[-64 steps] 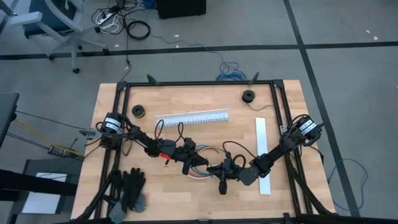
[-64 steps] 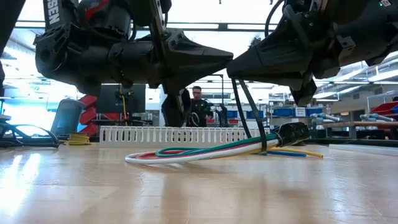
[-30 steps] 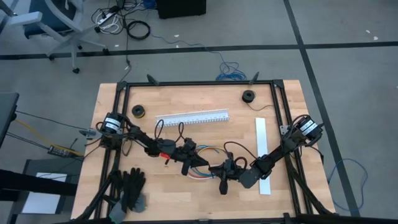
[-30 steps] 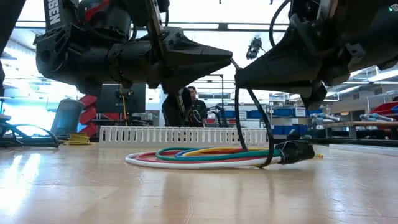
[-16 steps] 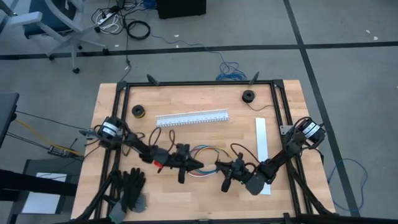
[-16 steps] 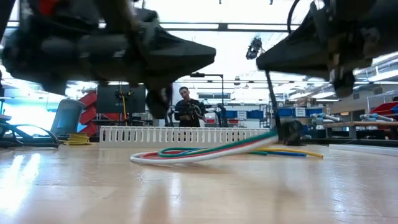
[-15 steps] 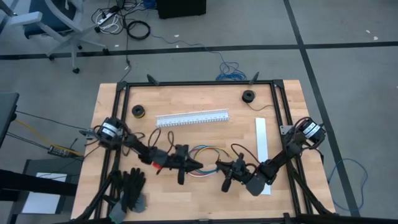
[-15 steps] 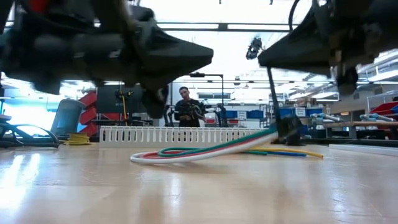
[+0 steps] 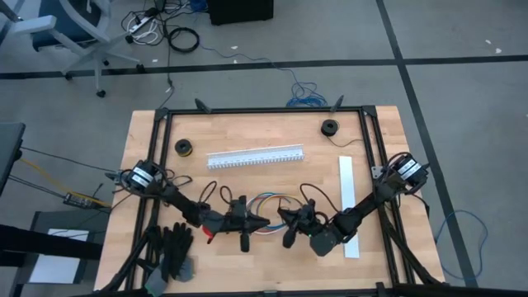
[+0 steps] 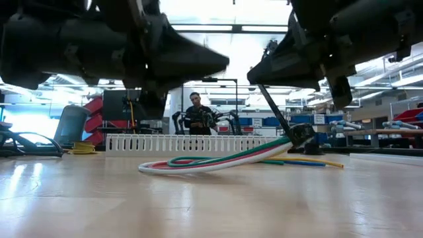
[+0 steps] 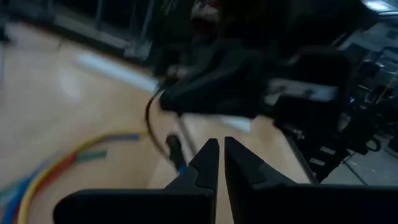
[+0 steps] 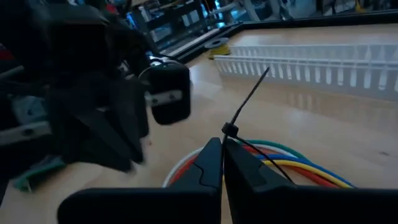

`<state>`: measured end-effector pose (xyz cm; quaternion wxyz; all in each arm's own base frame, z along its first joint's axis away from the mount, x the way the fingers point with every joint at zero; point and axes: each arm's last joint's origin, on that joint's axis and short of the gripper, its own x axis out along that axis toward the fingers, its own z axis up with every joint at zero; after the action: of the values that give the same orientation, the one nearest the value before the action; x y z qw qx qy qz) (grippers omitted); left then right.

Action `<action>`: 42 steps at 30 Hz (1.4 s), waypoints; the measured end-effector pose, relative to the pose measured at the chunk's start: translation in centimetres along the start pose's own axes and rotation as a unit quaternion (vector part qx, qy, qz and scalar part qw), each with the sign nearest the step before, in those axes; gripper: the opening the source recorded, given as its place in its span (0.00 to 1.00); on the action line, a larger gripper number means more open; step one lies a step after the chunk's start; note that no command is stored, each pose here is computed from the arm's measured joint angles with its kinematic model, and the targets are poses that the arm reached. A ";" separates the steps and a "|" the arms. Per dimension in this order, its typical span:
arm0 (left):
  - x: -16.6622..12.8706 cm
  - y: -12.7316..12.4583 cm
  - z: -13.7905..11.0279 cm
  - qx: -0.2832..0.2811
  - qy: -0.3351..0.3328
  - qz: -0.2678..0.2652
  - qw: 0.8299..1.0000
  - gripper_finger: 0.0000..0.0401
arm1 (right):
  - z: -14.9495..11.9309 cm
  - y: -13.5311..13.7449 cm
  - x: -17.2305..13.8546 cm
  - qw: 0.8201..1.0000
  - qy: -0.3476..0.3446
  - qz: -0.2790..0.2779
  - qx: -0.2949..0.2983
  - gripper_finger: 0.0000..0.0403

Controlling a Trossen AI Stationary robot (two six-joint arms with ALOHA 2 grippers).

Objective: Ziptie cables
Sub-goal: Insert zip tie on the cable wire

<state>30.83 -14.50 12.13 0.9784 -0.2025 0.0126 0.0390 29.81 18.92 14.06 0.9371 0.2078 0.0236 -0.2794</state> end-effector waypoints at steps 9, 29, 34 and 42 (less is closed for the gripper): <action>1.1 0.2 0.3 -0.037 0.023 -0.005 0.999 0.01 | 0.1 0.1 0.4 0.999 0.021 0.023 -0.013 0.00; 4.3 0.0 -0.4 -0.002 0.029 -0.024 0.999 0.34 | 0.9 0.7 0.4 0.999 -0.005 0.041 -0.029 0.00; 5.2 0.3 -1.3 0.002 0.034 -0.019 0.999 0.34 | 0.7 0.9 0.0 0.999 0.001 0.048 -0.020 0.00; 5.5 0.6 -0.7 0.030 0.007 -0.025 0.999 0.21 | -0.1 0.8 -0.9 0.998 0.022 0.052 0.012 0.00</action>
<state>36.21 -13.89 11.03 0.9847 -0.1732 0.0156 0.0131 29.54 20.03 14.47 0.9470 0.2261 0.0298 -0.2263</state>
